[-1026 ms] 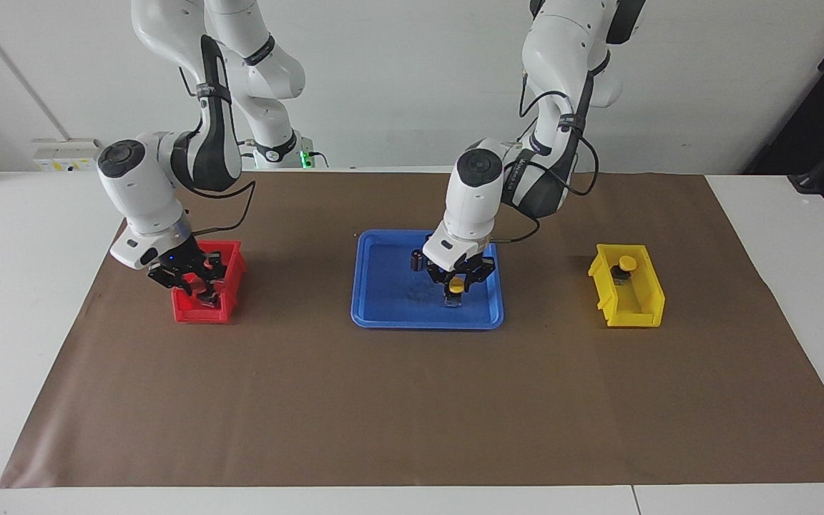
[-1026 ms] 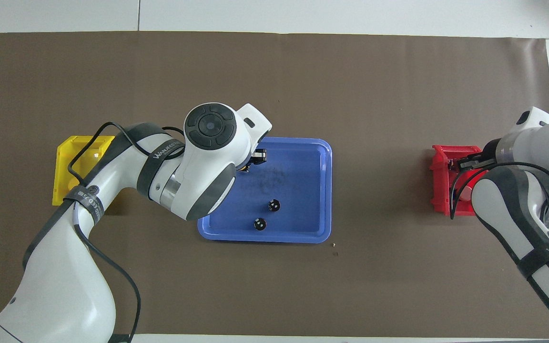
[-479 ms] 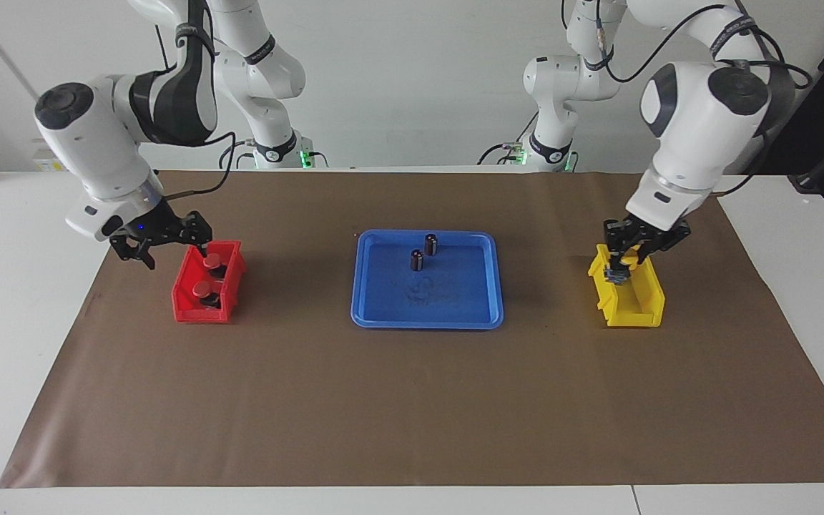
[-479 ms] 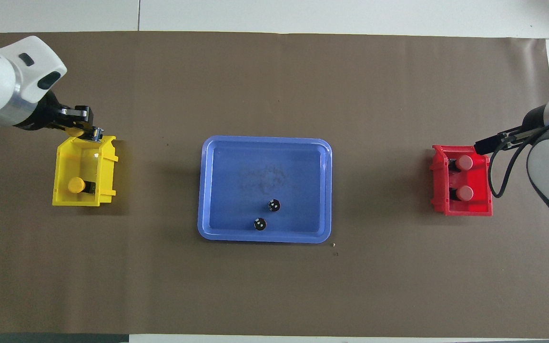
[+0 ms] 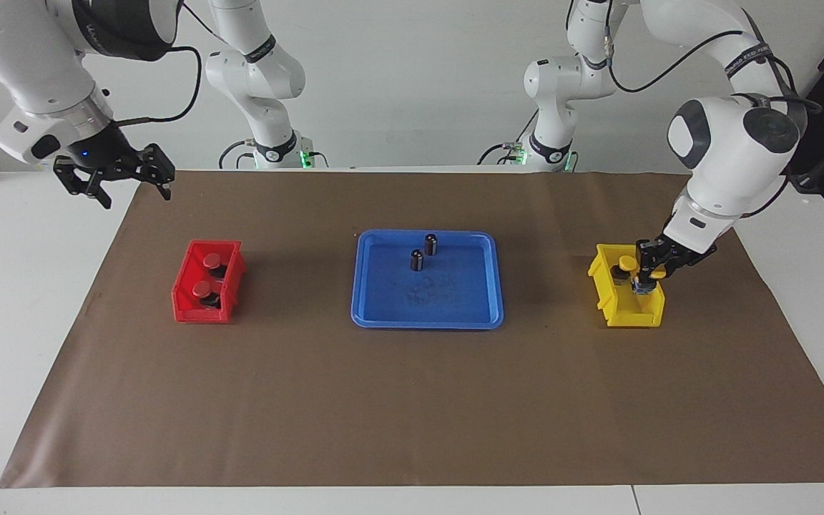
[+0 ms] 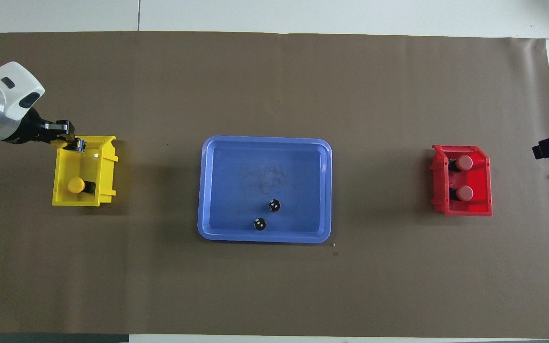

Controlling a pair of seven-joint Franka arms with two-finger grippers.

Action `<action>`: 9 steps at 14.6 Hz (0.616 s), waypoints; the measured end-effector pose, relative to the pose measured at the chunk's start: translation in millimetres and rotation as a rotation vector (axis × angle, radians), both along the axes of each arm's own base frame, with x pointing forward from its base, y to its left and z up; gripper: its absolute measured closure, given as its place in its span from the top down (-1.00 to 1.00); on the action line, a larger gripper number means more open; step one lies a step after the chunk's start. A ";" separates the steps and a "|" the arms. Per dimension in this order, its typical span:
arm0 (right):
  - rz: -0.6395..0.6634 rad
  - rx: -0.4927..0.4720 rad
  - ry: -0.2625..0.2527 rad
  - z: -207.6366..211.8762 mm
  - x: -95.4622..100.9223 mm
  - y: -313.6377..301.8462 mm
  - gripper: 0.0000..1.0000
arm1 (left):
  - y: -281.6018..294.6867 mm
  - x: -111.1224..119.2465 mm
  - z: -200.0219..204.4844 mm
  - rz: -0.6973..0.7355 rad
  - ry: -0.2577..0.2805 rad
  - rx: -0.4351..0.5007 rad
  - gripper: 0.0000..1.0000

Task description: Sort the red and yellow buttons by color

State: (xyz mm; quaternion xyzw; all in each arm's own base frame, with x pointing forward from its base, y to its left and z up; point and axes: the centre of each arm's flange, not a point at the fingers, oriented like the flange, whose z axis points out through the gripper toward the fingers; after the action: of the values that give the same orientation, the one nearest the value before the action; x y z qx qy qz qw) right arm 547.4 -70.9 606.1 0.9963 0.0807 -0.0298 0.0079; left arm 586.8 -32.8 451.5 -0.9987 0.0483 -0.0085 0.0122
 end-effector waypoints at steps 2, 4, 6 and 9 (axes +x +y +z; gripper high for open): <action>-0.043 -0.003 0.009 -5.4 1.9 0.9 1.00 | 8.8 -4.0 -22.3 -0.009 -0.009 -0.001 -0.17; -0.058 -0.005 0.008 -4.6 1.2 -2.3 1.00 | 15.1 -9.7 -43.8 -0.013 -0.016 -0.002 -0.17; -0.061 -0.005 0.009 -4.6 0.8 -4.0 1.00 | 14.8 -15.1 -60.9 -0.015 -0.018 -0.003 -0.17; -0.059 -0.004 0.017 -5.2 0.0 -2.2 1.00 | 13.8 -17.7 -80.1 -0.018 -0.025 -0.005 -0.17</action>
State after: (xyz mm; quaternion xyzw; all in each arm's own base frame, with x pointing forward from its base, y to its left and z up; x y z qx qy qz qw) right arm 547.5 -73.1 600.9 0.9979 0.0514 -0.0389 0.0082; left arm 569.1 -18.9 371.5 -0.9981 0.0572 -0.0210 0.0103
